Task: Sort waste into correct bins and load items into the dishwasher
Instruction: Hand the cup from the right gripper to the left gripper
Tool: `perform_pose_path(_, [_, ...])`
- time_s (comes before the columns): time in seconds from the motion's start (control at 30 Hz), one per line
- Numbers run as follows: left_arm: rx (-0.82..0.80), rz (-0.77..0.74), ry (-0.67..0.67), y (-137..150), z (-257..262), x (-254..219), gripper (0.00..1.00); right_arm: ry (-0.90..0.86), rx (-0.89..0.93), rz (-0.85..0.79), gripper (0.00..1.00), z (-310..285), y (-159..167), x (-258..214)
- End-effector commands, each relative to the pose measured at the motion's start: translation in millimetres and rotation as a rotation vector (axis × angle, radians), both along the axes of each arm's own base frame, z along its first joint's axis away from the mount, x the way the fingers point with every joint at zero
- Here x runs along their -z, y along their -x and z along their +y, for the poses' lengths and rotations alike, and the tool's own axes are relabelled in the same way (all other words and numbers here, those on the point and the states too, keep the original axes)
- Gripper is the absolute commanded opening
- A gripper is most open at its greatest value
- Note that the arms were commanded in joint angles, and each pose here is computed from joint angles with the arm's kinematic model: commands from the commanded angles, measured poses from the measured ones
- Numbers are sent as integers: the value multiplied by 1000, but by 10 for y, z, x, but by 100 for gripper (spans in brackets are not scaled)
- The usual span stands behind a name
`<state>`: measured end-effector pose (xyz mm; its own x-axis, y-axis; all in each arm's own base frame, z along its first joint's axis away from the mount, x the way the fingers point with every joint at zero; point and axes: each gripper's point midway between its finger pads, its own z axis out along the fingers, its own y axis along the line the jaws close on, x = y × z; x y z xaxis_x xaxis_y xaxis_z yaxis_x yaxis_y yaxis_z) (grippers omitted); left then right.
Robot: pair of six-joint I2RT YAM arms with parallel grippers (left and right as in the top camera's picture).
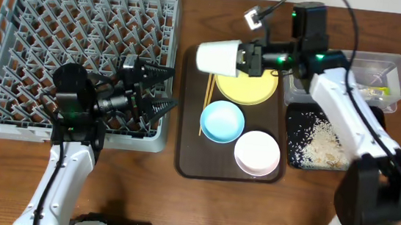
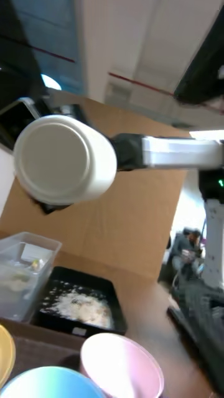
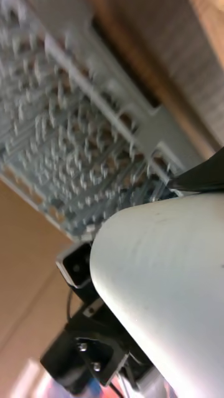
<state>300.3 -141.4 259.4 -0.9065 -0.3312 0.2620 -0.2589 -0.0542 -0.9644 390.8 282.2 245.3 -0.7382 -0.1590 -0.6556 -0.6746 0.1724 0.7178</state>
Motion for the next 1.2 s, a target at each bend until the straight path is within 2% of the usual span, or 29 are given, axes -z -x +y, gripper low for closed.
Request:
perform_pose_path(0.0, [51,-161,-41,67,-13,-58,98,-100,-165,51,1,221,284,-90])
perform_pose_path(0.5, [54,-164,-42,73,-15,-59,99,-84,-327,85,1,779,843,-41])
perform_pose_path(0.77, [54,-165,-42,73,-15,-60,98,-58,-333,108,1,815,909,47])
perform_pose_path(1.17, [55,-179,-47,73,-15,-60,91,-33,-347,148,1,889,941,252])
